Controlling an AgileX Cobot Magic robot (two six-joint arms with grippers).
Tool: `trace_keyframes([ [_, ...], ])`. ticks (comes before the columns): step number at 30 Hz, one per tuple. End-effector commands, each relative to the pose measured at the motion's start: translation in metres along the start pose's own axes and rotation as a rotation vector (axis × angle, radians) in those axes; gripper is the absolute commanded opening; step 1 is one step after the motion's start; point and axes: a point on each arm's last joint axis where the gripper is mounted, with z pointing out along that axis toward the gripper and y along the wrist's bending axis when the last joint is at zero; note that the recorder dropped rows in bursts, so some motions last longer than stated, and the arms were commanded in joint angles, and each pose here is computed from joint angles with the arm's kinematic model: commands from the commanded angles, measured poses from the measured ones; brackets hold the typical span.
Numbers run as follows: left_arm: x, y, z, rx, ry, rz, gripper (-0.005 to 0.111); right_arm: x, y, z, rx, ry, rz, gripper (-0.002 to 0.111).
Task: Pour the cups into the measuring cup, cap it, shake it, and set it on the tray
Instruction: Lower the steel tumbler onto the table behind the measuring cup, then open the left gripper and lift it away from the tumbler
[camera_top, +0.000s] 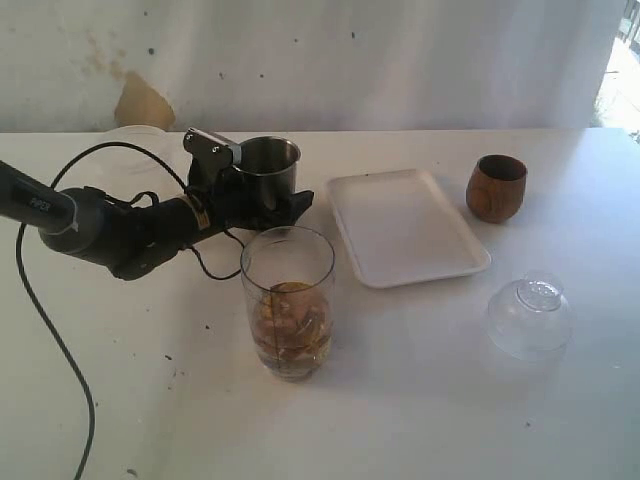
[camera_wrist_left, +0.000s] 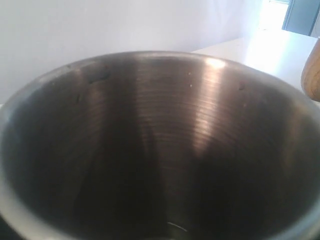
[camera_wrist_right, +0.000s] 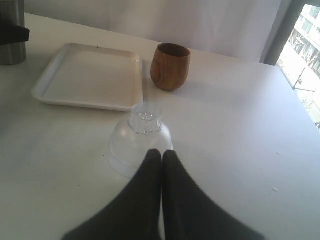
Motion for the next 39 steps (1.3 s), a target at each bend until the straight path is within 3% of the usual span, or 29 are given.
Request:
trace_keyframes([
  [1,-0.005,-0.002,0.0,0.011,-0.006,-0.017,0.105,0.001,0.0,0.0,0.006,-0.006,0.005,0.0],
  [14,-0.035,-0.004,-0.005,0.021,-0.087,0.008,0.105,0.001,0.0,0.0,0.006,-0.006,0.005,0.0],
  [27,-0.043,-0.005,-0.007,0.026,-0.114,0.014,0.105,0.001,0.0,0.0,0.006,-0.006,0.005,0.0],
  [39,-0.074,-0.007,-0.014,0.028,-0.186,0.068,0.105,0.001,0.0,0.0,0.006,-0.006,0.005,0.0],
])
